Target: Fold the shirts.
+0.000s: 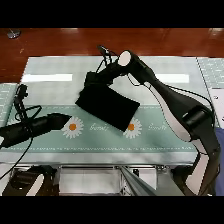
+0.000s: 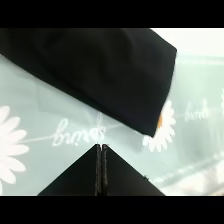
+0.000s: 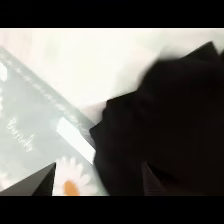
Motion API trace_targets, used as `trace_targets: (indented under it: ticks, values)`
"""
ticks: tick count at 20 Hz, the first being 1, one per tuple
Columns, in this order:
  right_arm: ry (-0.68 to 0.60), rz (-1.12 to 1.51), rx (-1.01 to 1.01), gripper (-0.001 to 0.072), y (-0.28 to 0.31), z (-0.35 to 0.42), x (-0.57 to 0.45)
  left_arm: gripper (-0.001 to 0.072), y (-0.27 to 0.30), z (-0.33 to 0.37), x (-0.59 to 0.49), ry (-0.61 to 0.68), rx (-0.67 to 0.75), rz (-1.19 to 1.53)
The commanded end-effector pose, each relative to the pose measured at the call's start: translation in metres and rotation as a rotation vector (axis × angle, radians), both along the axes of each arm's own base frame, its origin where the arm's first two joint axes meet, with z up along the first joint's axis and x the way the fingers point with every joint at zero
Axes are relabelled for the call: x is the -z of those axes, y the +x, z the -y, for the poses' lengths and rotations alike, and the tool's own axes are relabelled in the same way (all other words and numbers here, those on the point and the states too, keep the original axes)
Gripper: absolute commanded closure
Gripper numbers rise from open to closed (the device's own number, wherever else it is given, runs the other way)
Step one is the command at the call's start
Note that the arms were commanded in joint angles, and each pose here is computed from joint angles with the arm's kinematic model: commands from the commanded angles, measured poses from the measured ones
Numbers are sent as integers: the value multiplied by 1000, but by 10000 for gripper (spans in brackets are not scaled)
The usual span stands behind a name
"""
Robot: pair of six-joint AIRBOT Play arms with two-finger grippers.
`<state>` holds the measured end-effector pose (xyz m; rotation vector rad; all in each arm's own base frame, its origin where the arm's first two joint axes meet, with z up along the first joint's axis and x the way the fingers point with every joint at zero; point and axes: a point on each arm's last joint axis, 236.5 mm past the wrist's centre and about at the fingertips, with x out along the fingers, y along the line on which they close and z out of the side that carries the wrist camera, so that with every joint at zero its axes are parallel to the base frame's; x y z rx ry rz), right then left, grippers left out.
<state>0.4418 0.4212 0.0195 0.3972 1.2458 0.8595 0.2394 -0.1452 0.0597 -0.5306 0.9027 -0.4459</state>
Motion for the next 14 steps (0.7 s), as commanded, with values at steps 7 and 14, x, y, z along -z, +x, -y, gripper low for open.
trace_targets:
  ticks: [7,14]
  values:
    - [-415,49,72,84,-38,280,-100,675,20,-8,48,26,-54,-109]
    - [-70,-118,755,84,-118,277,33,675,17,-8,61,30,-53,-151]
